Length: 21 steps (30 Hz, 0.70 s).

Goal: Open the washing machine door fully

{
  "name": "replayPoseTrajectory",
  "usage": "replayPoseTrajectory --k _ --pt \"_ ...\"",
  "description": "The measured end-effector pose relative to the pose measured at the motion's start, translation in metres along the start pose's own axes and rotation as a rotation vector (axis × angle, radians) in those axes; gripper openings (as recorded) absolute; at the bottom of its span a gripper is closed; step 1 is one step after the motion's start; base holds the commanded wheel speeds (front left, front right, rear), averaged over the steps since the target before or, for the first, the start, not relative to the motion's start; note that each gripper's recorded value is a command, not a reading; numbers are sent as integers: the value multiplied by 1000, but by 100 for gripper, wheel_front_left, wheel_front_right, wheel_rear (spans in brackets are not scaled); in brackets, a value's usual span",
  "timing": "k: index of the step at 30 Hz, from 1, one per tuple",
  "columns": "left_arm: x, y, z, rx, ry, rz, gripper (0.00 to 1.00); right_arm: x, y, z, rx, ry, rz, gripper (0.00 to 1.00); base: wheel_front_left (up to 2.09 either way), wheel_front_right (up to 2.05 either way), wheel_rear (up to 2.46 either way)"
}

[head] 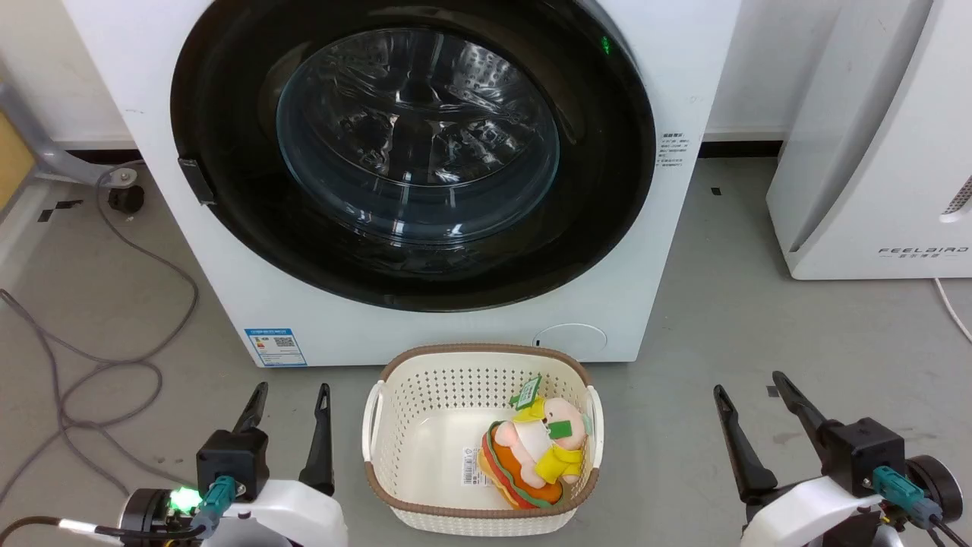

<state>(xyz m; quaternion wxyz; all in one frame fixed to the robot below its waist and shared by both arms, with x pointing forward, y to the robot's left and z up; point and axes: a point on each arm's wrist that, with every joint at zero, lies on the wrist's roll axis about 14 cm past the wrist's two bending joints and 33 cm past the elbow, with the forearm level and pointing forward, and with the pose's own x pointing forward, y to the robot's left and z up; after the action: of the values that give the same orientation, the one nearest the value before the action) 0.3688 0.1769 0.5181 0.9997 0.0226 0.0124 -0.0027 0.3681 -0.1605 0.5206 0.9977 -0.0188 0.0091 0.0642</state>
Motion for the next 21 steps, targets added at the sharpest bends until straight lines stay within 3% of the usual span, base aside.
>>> replayPoseTrajectory --k 3,4,5,16,21 --pt "0 -2 -2 -8 5 -8 100 0 0 0 1 -2 -1 100 0 0 0" --pt "0 -3 -3 -8 4 -12 100 0 0 -1 1 -3 -2 34 0 0 0" --pt "0 -3 -3 -9 4 -14 100 0 -1 -1 2 -3 -2 0 0 0 0" --pt "-1 -7 -8 -27 7 -30 100 -1 -2 -2 25 -14 -7 0 0 0 0" --pt "-1 -8 -9 -36 4 -34 100 -1 -4 -2 98 -24 -15 0 0 0 0"
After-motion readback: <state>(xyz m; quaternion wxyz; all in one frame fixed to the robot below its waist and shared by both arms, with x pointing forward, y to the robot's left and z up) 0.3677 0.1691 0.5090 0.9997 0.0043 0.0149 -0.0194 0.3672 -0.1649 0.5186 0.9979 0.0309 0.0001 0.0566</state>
